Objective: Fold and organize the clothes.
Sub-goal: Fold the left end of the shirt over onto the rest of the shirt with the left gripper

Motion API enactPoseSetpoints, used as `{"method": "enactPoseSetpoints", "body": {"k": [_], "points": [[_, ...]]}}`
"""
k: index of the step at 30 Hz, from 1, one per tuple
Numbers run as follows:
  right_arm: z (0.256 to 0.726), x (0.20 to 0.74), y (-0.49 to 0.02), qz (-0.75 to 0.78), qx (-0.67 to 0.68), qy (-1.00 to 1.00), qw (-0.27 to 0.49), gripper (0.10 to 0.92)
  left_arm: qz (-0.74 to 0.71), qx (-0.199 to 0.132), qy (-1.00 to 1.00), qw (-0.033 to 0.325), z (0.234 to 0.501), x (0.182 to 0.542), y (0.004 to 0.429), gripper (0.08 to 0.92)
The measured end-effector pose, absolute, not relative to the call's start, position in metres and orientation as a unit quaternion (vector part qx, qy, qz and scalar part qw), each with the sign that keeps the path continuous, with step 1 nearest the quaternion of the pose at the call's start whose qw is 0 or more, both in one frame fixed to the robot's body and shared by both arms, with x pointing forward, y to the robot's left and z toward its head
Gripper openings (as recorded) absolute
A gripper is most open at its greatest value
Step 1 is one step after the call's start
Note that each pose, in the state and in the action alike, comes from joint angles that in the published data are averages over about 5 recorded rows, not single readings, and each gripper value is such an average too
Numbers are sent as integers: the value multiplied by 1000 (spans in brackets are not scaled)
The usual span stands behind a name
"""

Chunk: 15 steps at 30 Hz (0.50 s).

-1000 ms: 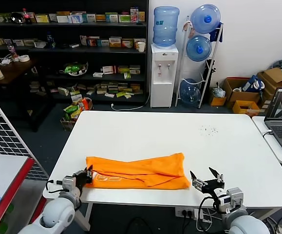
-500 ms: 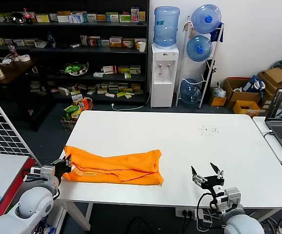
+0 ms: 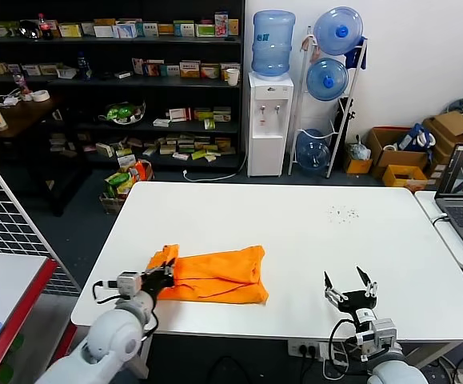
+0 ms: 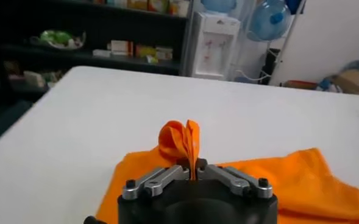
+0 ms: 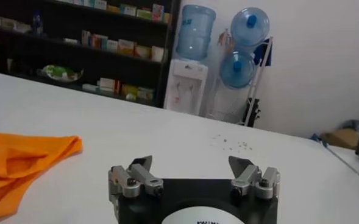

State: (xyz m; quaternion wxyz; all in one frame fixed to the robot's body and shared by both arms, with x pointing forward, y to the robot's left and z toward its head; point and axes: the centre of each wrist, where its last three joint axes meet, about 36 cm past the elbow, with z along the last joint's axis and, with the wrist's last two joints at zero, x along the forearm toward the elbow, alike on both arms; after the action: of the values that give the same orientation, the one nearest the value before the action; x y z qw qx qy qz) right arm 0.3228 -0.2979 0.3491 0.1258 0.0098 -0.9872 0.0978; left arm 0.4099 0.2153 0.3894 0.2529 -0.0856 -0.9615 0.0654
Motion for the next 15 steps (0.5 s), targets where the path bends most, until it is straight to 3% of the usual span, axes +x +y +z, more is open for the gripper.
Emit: {"method": "enactPoseSetpoints", "body": {"k": [9, 15], "points": [[343, 322, -300, 101, -5, -988, 121, 823, 126, -128, -947, 266, 382, 426, 135, 136], [340, 326, -298, 99, -6, -988, 120, 823, 158, -144, -939, 270, 383, 429, 99, 284]]}}
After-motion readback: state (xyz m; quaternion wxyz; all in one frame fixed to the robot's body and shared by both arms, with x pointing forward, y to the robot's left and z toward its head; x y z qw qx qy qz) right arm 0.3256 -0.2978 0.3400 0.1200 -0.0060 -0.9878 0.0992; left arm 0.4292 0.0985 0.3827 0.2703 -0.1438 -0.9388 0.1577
